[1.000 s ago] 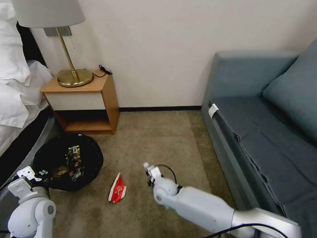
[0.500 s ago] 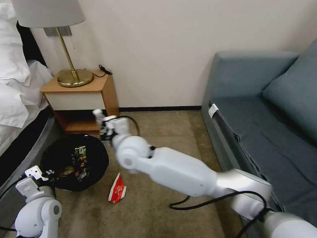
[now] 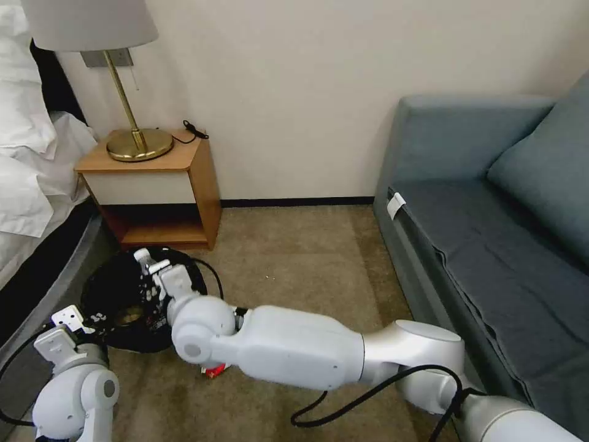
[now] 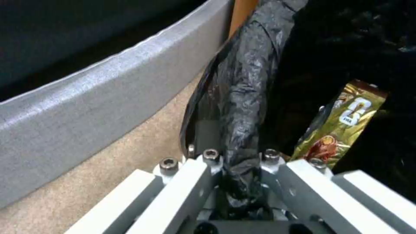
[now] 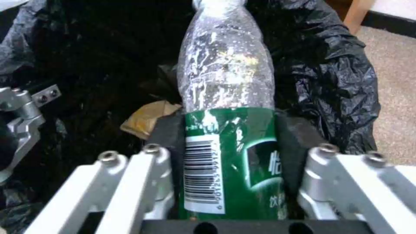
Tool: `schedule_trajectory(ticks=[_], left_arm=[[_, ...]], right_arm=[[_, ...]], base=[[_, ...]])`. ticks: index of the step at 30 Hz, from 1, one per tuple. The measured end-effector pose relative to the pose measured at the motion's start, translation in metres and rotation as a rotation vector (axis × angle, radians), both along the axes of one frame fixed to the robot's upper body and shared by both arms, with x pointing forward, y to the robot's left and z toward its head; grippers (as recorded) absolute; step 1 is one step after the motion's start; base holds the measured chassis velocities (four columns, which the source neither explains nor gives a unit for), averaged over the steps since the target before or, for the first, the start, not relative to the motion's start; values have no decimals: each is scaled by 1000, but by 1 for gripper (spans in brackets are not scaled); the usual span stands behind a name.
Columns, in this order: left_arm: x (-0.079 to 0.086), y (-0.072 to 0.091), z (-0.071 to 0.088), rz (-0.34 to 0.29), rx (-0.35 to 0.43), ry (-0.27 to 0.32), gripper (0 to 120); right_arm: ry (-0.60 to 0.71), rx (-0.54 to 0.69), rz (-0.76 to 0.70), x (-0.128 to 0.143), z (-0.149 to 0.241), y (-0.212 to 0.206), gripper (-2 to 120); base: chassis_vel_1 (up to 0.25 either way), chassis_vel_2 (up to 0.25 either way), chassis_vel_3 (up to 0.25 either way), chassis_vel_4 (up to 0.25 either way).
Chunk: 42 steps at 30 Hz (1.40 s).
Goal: Pick up the trash bin, then pick up the garbage on the floor and place it into the trash bin.
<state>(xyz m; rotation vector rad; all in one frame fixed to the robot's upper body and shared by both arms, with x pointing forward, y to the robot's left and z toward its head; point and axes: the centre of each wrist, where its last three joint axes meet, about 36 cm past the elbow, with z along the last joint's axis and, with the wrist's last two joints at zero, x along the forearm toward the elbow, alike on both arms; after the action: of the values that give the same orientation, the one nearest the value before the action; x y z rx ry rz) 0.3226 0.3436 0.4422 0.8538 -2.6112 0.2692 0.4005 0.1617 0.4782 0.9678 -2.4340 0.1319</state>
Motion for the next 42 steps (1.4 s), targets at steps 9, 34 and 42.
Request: schedule_trajectory(ticks=[9, 34, 42], left_arm=[[-3, 0, 1, 2, 3, 1, 2], [0, 7, 0, 13, 5, -3, 2], [-3, 9, -2, 19, 9, 4, 2]], right_arm=[[-12, 28, -3, 3, 14, -2, 76], [1, -185, -233, 70, -28, -84, 100], [104, -255, -122, 12, -82, -46, 100]], base=[[0, 0, 0, 0], [0, 0, 0, 0], [0, 0, 0, 0]])
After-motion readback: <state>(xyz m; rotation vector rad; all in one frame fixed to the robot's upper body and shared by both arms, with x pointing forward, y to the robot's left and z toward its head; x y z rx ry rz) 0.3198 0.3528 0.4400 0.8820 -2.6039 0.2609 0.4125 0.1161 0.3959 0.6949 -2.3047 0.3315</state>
